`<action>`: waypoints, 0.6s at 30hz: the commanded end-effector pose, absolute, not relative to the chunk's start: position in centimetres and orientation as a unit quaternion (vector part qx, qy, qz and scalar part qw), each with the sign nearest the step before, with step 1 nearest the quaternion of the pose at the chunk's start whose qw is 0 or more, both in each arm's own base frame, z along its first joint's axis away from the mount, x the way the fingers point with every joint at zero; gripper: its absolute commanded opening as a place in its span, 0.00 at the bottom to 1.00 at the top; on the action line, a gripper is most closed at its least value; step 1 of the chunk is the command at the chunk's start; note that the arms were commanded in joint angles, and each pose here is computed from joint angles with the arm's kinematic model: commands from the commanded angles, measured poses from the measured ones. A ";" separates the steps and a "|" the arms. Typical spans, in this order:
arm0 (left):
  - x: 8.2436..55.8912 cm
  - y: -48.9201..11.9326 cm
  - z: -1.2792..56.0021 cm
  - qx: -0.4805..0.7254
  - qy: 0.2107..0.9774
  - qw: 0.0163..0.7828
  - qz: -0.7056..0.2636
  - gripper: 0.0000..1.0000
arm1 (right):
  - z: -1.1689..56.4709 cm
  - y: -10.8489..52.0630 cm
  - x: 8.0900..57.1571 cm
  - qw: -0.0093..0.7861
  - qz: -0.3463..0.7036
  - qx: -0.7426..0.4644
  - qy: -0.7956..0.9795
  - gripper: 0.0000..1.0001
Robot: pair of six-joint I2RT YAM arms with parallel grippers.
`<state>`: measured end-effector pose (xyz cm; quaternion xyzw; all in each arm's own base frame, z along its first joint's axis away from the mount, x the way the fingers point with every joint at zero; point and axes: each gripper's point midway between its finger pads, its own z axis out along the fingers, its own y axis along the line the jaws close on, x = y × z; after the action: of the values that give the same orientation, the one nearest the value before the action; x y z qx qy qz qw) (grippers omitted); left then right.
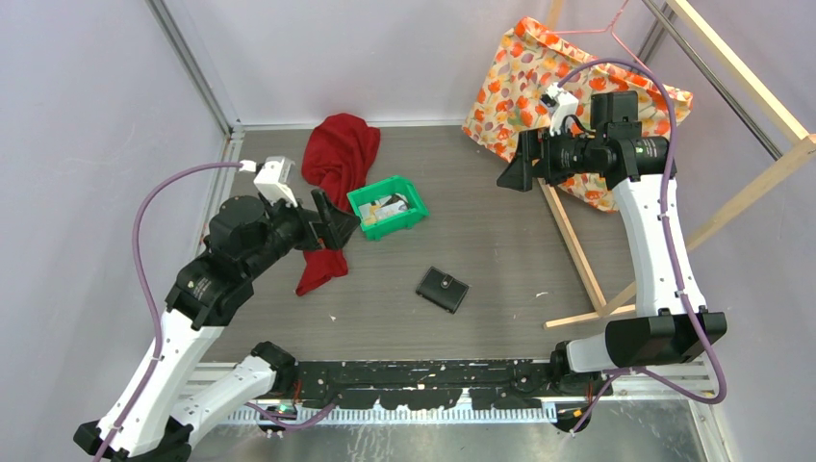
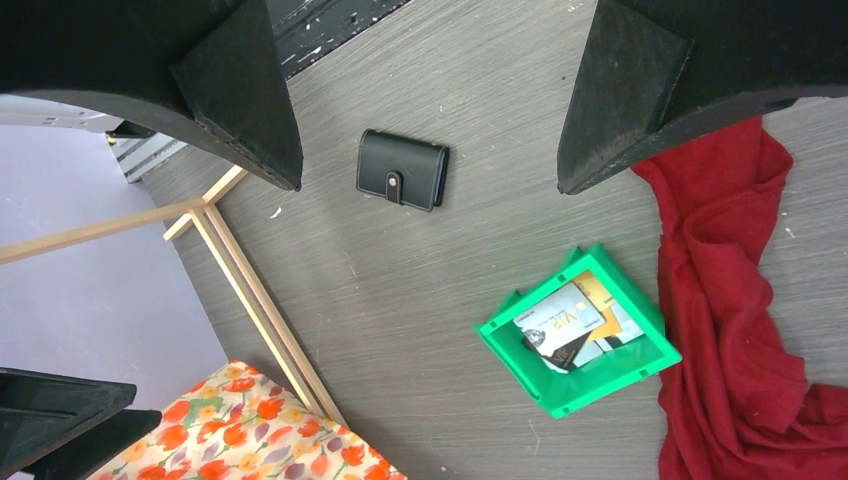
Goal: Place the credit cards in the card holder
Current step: Reset both arms
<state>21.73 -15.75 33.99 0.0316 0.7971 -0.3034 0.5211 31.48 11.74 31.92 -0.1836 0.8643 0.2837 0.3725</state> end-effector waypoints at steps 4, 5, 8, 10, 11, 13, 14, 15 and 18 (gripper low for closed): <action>21.7 -15.3 34.7 0.022 0.790 0.533 -0.303 1.00 | 33.3 11.4 30.8 0.395 0.277 -0.190 0.855 1.00; 21.7 -15.2 34.7 0.022 0.790 0.533 -0.302 1.00 | 33.3 11.4 30.8 0.396 0.277 -0.189 0.855 1.00; 21.8 -15.2 34.7 0.022 0.790 0.534 -0.300 1.00 | 33.4 11.4 30.8 0.396 0.277 -0.190 0.854 1.00; 21.8 -15.3 34.8 0.023 0.790 0.534 -0.301 1.00 | 33.4 11.4 30.8 0.397 0.277 -0.190 0.854 1.00; 21.8 -15.3 34.8 0.023 0.790 0.534 -0.302 1.00 | 33.4 11.4 30.8 0.397 0.279 -0.190 0.854 1.00; 21.8 -15.4 34.9 0.025 0.789 0.533 -0.304 1.00 | 33.5 11.5 30.8 0.397 0.279 -0.190 0.854 1.00; 21.8 -15.6 34.9 0.026 0.789 0.531 -0.306 1.00 | 33.5 11.5 30.8 0.396 0.280 -0.190 0.853 1.00; 21.9 -15.7 34.9 0.026 0.789 0.531 -0.308 1.00 | 33.5 11.5 30.8 0.396 0.281 -0.190 0.853 1.00; 21.7 -16.6 35.1 0.040 0.784 0.525 -0.329 1.00 | 33.4 11.5 30.8 0.396 0.281 -0.189 0.854 1.00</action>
<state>21.76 -15.65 33.79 0.0297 0.7997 -0.3000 0.5192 31.46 11.56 31.85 -0.1822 0.8654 0.2826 0.3715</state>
